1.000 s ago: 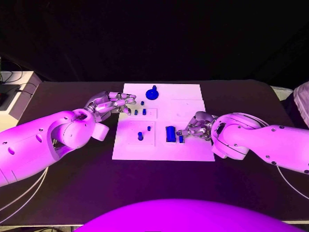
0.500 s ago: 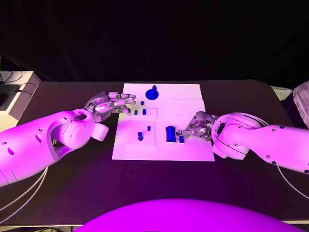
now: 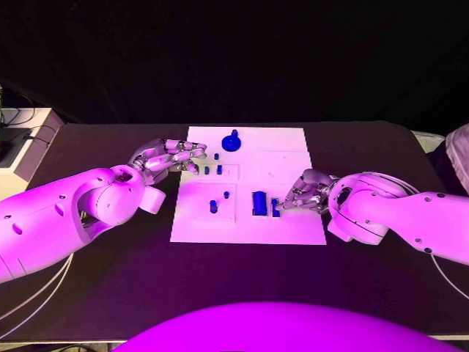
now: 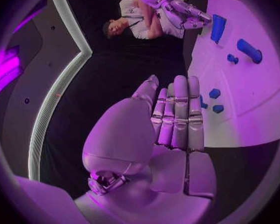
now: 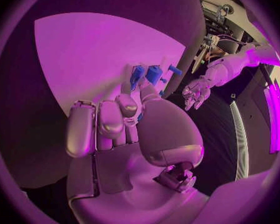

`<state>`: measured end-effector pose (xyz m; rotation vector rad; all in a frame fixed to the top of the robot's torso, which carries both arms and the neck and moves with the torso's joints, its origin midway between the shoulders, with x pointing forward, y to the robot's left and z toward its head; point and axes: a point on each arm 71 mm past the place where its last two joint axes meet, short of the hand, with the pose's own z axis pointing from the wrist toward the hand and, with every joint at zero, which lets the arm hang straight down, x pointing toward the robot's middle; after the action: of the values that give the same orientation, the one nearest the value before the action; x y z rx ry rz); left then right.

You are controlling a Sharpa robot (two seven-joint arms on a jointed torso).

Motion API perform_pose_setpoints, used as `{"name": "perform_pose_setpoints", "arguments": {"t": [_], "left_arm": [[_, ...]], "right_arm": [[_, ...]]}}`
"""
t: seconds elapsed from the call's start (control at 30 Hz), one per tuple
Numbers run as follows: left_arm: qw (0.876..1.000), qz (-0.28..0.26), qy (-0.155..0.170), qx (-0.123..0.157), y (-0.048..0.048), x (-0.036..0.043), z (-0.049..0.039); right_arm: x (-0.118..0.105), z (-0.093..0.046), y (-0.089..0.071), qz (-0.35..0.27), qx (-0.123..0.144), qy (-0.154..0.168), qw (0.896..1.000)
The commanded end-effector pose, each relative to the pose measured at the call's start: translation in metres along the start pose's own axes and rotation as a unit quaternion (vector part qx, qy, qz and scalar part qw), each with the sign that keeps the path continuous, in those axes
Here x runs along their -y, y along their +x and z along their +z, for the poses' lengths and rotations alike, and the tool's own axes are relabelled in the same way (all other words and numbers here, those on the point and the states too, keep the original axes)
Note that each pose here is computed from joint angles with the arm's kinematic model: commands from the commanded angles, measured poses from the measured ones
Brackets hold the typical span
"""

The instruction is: Assemble the parts on the task board

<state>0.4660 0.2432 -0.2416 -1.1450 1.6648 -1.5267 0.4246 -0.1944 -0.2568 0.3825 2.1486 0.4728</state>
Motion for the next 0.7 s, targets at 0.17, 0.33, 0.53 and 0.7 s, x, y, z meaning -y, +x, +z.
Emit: {"name": "perform_pose_setpoints", "arguments": {"t": [0.17,0.33,0.53,0.7], "left_arm": [[1.0,-0.002,0.004,-0.009,0.0025,0.0006,0.0005],[1.0,-0.003,0.004,-0.01,0.0027,0.0006,0.0008],[1.0,-0.003,0.004,-0.01,0.0026,0.0005,0.0008],[1.0,-0.003,0.004,-0.01,0.0027,0.0004,0.0009]], "right_arm": [[-0.0014,-0.0037,0.0031,-0.003,-0.011,-0.028,1.0],[-0.0013,-0.0036,0.005,-0.004,-0.013,-0.025,1.0],[0.0004,-0.0016,0.0061,-0.006,-0.01,-0.016,1.0],[0.0001,0.0,0.0086,-0.01,-0.01,-0.012,1.0]]}}
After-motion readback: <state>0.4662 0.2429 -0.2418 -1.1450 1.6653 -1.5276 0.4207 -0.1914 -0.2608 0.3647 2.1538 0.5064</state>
